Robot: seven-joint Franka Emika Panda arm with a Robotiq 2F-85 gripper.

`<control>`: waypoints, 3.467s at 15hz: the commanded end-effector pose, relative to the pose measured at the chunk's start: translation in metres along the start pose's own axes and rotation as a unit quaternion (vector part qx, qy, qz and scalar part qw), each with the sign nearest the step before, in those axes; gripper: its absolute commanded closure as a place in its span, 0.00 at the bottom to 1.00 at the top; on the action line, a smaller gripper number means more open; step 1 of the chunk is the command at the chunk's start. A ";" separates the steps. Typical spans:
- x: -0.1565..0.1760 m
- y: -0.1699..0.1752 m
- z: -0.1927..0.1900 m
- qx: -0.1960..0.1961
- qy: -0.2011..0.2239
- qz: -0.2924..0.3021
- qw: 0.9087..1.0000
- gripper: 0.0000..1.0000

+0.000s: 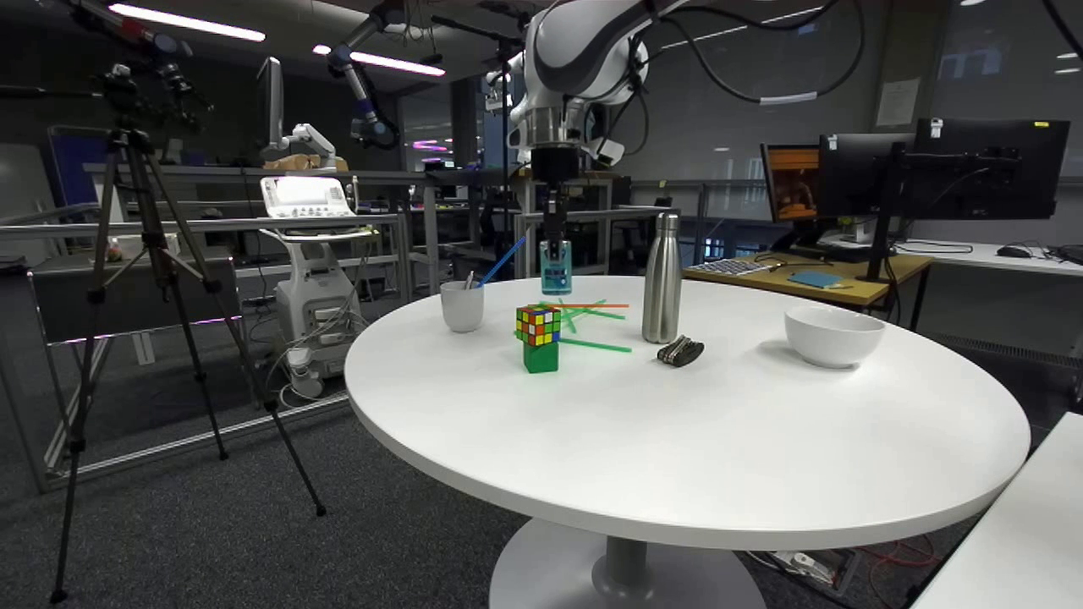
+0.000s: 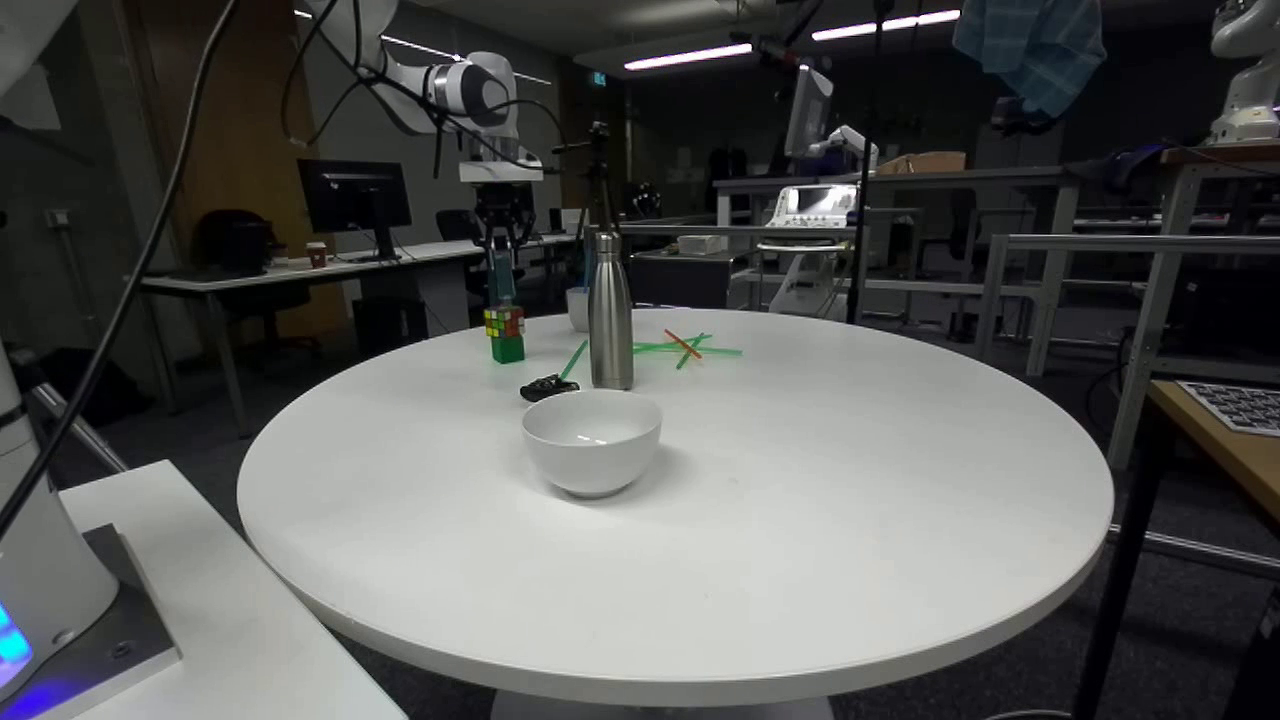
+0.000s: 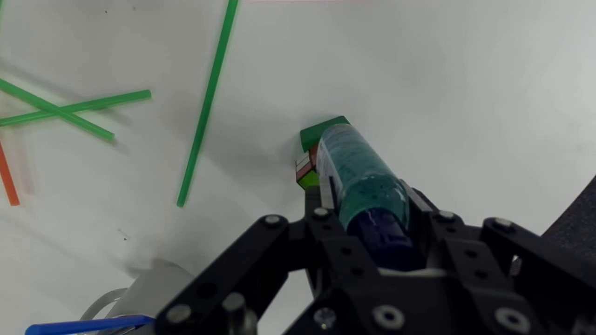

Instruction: Put the blue bottle on top of the block

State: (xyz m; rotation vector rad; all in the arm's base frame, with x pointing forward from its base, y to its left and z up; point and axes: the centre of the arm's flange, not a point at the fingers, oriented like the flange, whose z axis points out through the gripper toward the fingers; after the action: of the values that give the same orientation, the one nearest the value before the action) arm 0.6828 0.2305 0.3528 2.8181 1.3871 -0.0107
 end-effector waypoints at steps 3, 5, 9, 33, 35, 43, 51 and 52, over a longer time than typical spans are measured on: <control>0.029 0.009 -0.007 -0.003 -0.011 -0.017 1.000 0.90; 0.034 0.008 -0.007 -0.002 -0.011 -0.020 1.000 0.90; 0.043 0.007 -0.003 0.001 -0.013 -0.025 1.000 0.90; 0.043 0.012 0.010 0.008 -0.011 -0.019 1.000 0.90; 0.043 0.012 0.010 0.008 -0.012 -0.018 1.000 0.90; 0.043 0.015 0.014 0.013 -0.017 -0.015 1.000 0.90; 0.043 0.015 0.017 0.016 -0.025 -0.015 0.999 0.38; 0.043 0.015 0.017 0.016 -0.025 -0.015 0.999 0.32</control>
State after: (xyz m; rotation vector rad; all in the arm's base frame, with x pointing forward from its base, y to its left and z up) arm 0.7052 0.2556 0.3286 2.8148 1.4301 -0.0790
